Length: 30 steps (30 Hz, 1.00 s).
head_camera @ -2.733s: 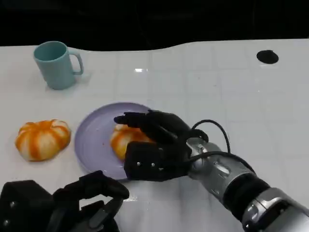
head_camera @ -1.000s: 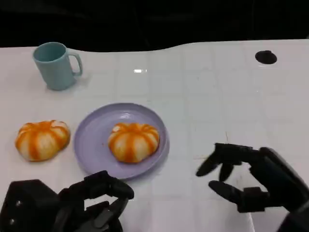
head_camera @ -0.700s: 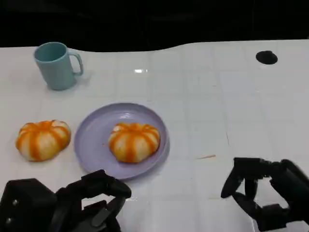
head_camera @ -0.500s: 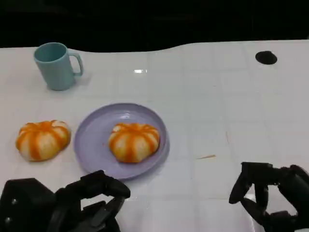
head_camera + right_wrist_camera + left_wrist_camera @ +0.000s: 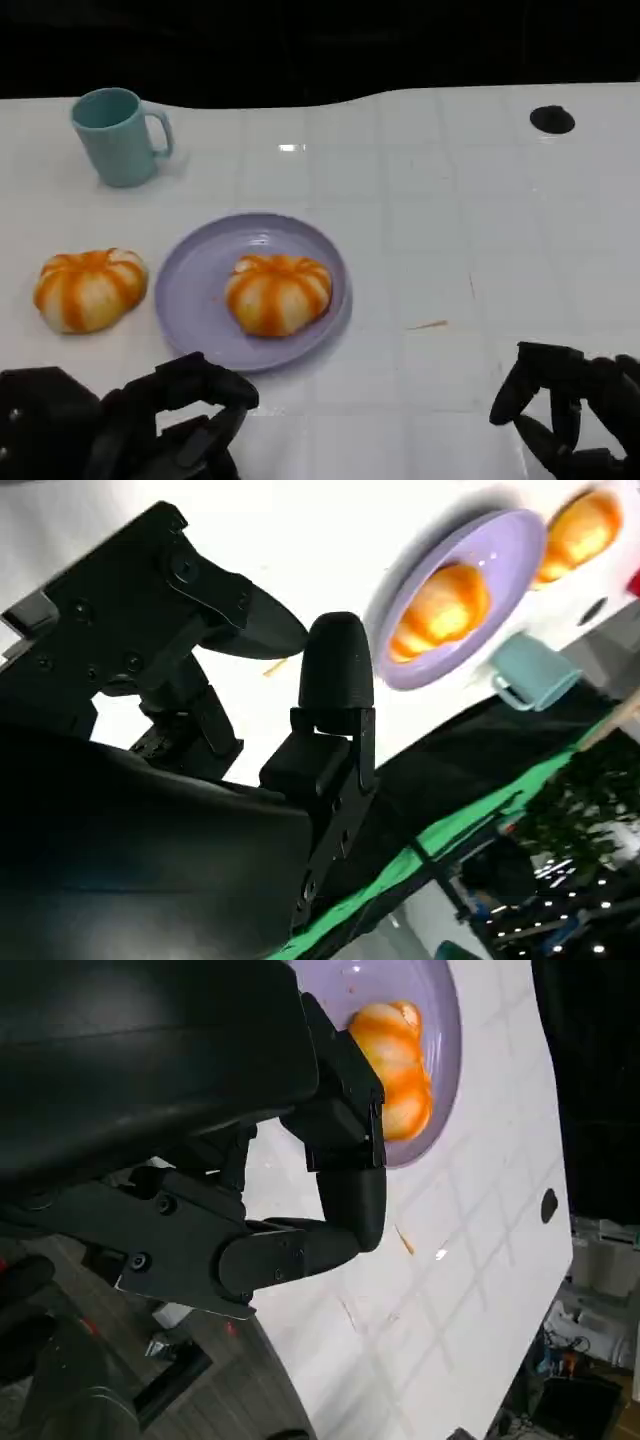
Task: Grasp the bread from the table and place it into the plate.
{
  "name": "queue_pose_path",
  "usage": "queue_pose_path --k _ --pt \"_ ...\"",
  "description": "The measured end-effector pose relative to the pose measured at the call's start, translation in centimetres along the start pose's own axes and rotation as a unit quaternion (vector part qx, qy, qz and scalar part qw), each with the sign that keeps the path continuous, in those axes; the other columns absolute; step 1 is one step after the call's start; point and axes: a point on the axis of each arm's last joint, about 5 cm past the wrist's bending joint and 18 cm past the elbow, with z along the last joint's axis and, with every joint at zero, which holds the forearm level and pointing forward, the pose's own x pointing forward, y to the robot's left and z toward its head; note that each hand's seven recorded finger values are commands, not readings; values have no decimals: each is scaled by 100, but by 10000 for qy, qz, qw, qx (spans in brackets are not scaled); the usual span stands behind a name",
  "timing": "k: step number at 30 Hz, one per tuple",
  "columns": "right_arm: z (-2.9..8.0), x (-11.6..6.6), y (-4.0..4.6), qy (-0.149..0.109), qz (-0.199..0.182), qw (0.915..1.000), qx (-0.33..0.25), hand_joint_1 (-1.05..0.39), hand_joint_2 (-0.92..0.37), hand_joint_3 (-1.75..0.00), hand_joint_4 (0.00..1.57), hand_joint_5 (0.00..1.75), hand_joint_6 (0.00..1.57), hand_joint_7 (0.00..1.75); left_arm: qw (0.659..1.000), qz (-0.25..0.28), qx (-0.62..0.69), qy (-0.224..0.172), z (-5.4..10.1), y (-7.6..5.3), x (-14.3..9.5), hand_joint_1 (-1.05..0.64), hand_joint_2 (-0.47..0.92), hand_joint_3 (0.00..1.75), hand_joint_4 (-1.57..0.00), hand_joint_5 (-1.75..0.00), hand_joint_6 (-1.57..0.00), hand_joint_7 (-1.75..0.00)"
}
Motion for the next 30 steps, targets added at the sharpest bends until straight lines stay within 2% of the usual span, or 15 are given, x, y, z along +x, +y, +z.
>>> queue_pose_path --k 6,30 --pt "-43 13 26 178 -65 9998 -33 -19 -47 -110 95 175 80 144 10000 -10 54 -63 5 7 -1 -34 92 52 -60 -175 -59 -129" --pt "-67 41 31 206 -126 9996 -115 -14 -44 -110 97 175 83 140 9999 -23 132 -82 -42 17 37 -35 92 50 -64 -175 -61 -130"
